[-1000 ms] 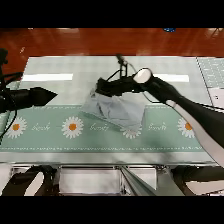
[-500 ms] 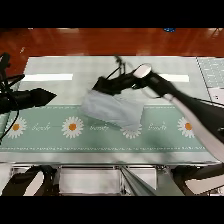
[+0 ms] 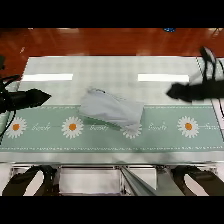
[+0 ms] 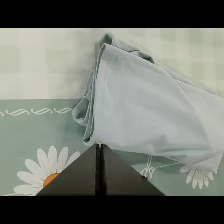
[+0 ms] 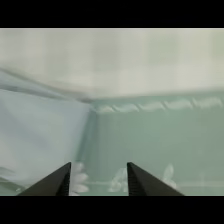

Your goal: Fold the shirts.

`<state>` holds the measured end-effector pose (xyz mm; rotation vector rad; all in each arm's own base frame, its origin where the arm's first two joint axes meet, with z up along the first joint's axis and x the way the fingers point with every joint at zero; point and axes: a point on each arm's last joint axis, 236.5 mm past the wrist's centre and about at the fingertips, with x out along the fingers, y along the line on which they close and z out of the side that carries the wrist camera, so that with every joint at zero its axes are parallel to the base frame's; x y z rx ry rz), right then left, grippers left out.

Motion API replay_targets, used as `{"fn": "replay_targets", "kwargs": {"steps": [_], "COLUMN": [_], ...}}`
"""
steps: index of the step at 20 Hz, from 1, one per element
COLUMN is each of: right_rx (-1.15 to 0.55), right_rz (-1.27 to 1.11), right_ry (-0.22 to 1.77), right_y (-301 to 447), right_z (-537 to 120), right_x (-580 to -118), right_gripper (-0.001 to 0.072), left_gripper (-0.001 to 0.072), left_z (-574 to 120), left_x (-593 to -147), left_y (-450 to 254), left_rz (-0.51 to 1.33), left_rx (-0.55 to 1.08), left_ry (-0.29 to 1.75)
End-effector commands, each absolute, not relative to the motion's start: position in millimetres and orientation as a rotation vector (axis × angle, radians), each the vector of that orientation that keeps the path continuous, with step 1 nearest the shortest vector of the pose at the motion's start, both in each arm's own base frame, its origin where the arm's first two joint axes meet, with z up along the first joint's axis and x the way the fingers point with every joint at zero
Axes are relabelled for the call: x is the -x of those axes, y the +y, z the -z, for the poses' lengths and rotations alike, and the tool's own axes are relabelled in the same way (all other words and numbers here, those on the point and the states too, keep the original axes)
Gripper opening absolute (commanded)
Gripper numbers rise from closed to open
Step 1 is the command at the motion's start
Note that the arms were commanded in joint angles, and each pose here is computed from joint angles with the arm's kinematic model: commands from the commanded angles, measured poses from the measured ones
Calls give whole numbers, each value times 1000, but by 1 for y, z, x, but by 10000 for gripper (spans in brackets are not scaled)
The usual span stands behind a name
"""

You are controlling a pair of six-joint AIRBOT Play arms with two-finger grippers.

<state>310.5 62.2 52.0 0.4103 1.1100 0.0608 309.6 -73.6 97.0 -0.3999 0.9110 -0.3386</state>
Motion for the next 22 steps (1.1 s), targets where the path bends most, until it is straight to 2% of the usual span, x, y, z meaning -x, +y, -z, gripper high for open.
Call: {"fn": "replay_targets", "kwargs": {"steps": [1, 3, 7, 13, 18, 19, 20, 21, 22], "right_rx": [-710, -887, -1000, -988, -939, -928, -898, -843, -820], "right_rz": [72, 22, -67, -255, -353, -374, -415, -483, -525], "right_ry": [1095, 1103, 1171, 1366, 1371, 1362, 1347, 1313, 1294], "right_y": [55, 83, 118, 190, 229, 236, 243, 251, 258], "right_z": [29, 57, 81, 105, 95, 90, 84, 74, 62], "right_x": [-266, -263, -275, -288, -315, -322, -327, -334, -340], "right_gripper": [406, 406, 406, 406, 394, 314, 115, 26, 26], "left_gripper": [14, 14, 15, 14, 15, 14, 15, 14, 14], "left_z": [-96, -96, -95, -95, -95, -95, -94, -92, -90], "left_x": [-306, -304, -302, -300, -300, -300, -301, -301, -301], "left_y": [-83, -87, -95, -101, -101, -101, -101, -101, -101], "left_rz": [368, 379, 405, 422, 422, 421, 421, 420, 420], "left_rx": [388, 382, 369, 360, 360, 361, 362, 364, 366], "left_ry": [927, 931, 937, 942, 942, 944, 947, 951, 957]}}
